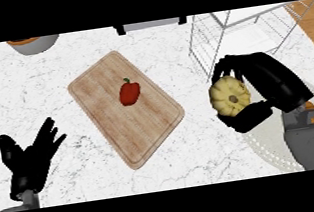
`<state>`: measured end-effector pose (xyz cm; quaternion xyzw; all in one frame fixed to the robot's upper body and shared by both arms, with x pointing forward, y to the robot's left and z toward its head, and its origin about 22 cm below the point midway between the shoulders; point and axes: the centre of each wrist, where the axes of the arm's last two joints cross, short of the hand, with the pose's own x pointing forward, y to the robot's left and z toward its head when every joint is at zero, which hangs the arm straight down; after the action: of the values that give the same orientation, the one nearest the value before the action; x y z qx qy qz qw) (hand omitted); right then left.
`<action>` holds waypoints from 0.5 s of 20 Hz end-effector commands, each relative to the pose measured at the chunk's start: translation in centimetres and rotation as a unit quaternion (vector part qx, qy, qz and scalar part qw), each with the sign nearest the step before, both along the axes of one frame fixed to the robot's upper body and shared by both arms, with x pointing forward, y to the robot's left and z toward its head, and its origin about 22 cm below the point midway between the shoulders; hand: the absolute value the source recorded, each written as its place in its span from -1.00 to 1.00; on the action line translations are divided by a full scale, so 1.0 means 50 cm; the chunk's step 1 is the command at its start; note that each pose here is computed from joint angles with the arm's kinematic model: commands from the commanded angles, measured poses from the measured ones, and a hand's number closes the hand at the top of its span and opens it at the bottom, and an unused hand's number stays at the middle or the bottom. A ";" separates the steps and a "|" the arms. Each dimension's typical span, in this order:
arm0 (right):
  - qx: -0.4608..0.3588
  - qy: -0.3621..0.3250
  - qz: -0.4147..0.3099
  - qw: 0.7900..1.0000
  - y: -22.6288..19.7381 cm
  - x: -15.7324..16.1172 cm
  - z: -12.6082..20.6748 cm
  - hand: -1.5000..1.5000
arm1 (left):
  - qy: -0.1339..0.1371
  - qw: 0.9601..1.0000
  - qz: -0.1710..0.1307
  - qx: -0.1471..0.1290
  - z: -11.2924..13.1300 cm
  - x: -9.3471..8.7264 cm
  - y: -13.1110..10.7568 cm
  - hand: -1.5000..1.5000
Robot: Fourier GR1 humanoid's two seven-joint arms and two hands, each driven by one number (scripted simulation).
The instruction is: Pick the squash from the placemat and place it in the tiered shelf
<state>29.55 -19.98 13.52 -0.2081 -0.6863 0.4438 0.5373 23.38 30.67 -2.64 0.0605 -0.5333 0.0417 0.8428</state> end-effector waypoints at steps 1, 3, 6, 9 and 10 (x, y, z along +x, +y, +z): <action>0.026 -0.067 -0.017 0.997 -0.064 -0.079 0.125 1.00 | 0.016 1.000 0.006 0.001 -0.015 -0.015 0.012 0.00; 0.033 -0.065 -0.031 0.997 -0.088 -0.117 0.163 1.00 | 0.010 1.000 -0.011 -0.005 0.014 0.011 0.001 0.00; 0.038 -0.077 -0.059 0.995 -0.132 -0.131 0.256 1.00 | 0.009 1.000 -0.005 -0.004 0.007 -0.004 -0.011 0.00; 0.056 -0.087 -0.081 0.991 -0.125 -0.130 0.325 1.00 | 0.010 1.000 -0.023 0.000 0.008 0.017 -0.017 0.00; 0.059 -0.088 -0.100 0.989 -0.160 -0.098 0.350 1.00 | -0.001 1.000 -0.015 0.001 0.023 0.035 -0.016 0.00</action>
<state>24.72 -26.08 26.94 -0.2629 -0.7272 0.3559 0.5248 24.20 30.02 -1.97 0.0530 -0.5375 0.0298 0.8411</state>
